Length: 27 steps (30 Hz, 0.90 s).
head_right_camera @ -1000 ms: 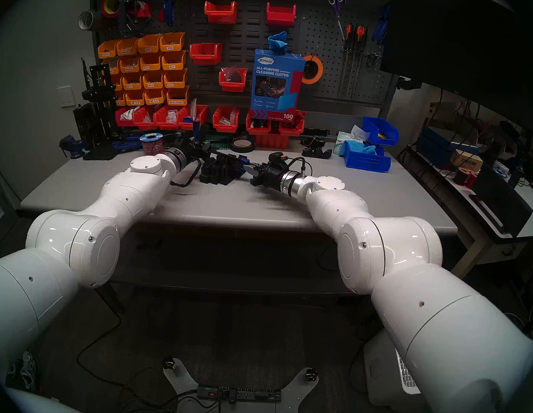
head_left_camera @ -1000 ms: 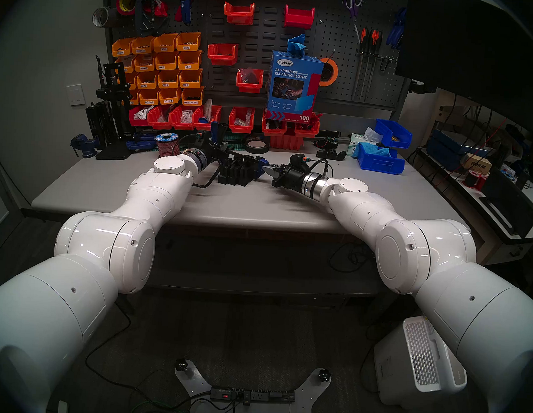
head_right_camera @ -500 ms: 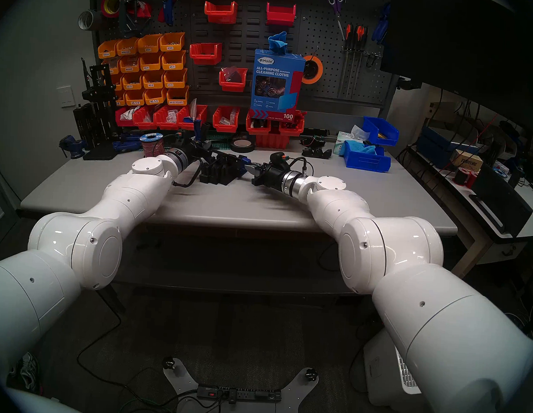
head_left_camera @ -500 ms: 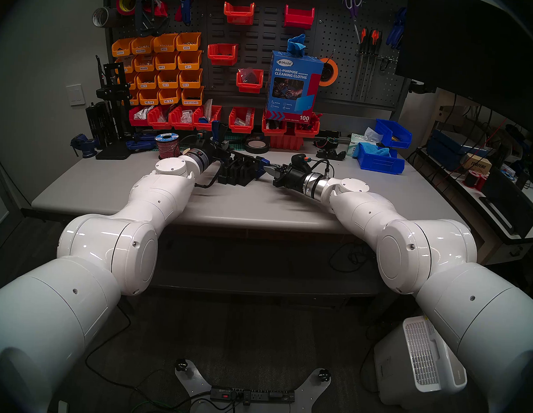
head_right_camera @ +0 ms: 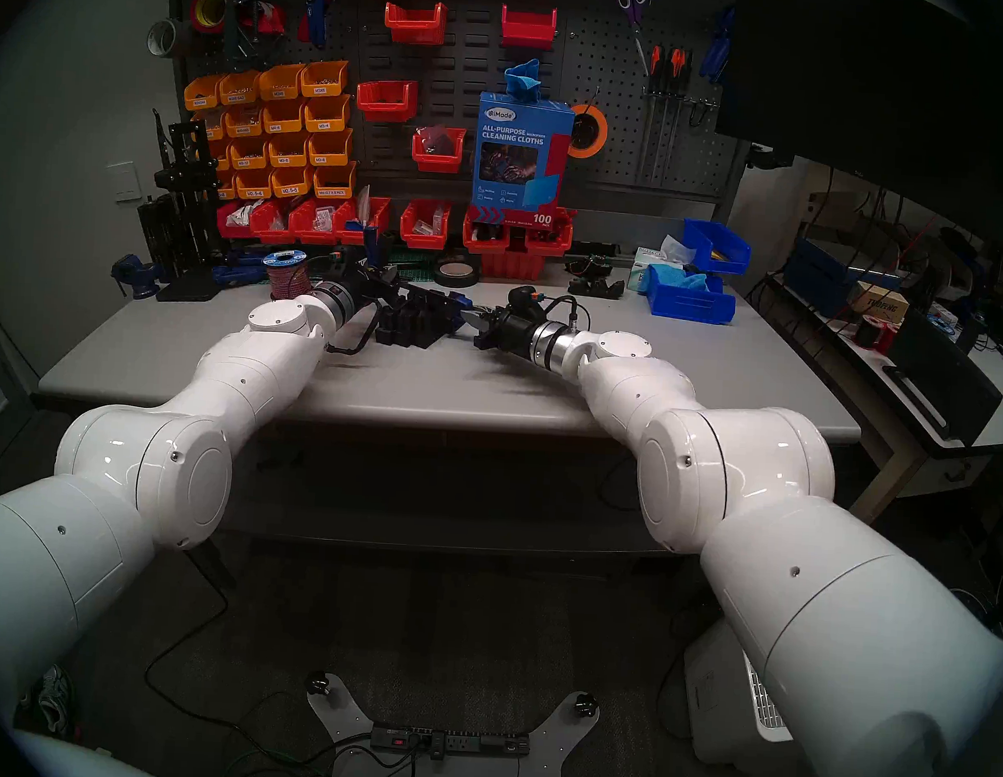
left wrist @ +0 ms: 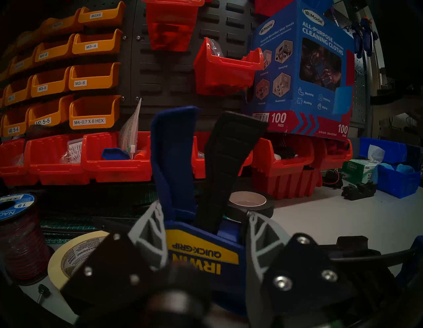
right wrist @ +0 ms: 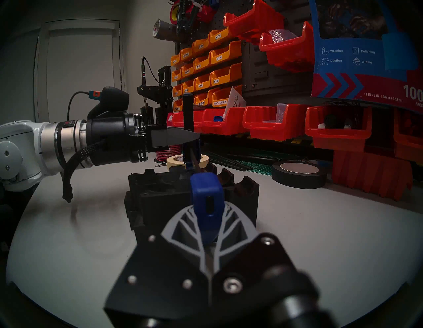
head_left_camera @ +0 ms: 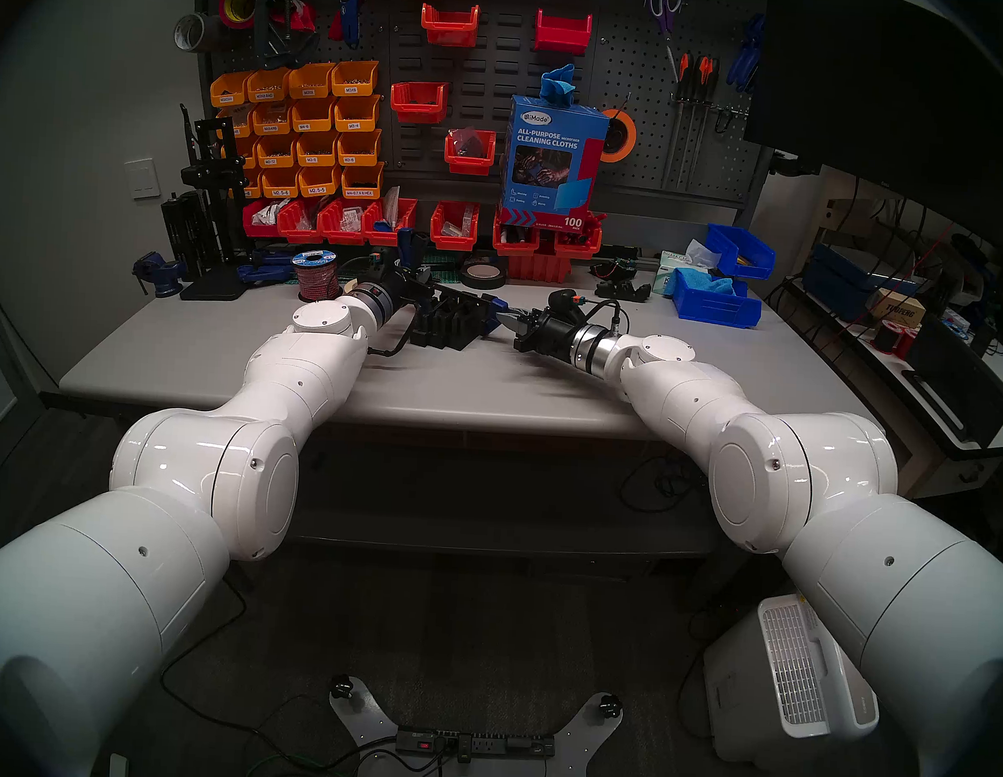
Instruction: Clamp the two 3D printed pieces together with the clamp
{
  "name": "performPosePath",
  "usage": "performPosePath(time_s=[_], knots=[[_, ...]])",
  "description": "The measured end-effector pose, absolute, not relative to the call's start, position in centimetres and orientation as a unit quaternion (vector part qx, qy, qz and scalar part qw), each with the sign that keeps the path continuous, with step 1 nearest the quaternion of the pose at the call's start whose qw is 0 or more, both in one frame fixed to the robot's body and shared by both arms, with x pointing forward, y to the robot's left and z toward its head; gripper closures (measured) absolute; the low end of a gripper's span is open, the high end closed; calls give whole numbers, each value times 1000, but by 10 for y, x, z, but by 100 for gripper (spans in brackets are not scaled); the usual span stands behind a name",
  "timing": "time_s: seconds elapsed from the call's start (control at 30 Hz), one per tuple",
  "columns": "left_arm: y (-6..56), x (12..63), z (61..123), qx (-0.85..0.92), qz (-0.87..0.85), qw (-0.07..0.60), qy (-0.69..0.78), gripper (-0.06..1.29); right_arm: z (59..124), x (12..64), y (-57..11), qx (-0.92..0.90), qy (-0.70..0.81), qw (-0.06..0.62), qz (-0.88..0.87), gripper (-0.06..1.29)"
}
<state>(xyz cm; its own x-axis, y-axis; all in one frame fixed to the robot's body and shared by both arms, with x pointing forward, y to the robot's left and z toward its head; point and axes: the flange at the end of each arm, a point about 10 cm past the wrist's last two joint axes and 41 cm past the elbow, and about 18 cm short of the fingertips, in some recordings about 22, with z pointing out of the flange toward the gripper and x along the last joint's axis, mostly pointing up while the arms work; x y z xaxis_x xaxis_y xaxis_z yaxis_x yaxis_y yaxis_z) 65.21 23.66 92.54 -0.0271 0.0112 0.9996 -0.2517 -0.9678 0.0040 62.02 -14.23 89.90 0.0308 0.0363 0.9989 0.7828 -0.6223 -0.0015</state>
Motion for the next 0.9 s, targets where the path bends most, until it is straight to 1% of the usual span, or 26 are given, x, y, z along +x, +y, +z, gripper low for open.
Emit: performPosePath(time_s=[0.9], knots=[[228, 647, 921, 674, 728, 114, -55, 79, 899, 621, -145, -653, -312, 298, -622, 126]])
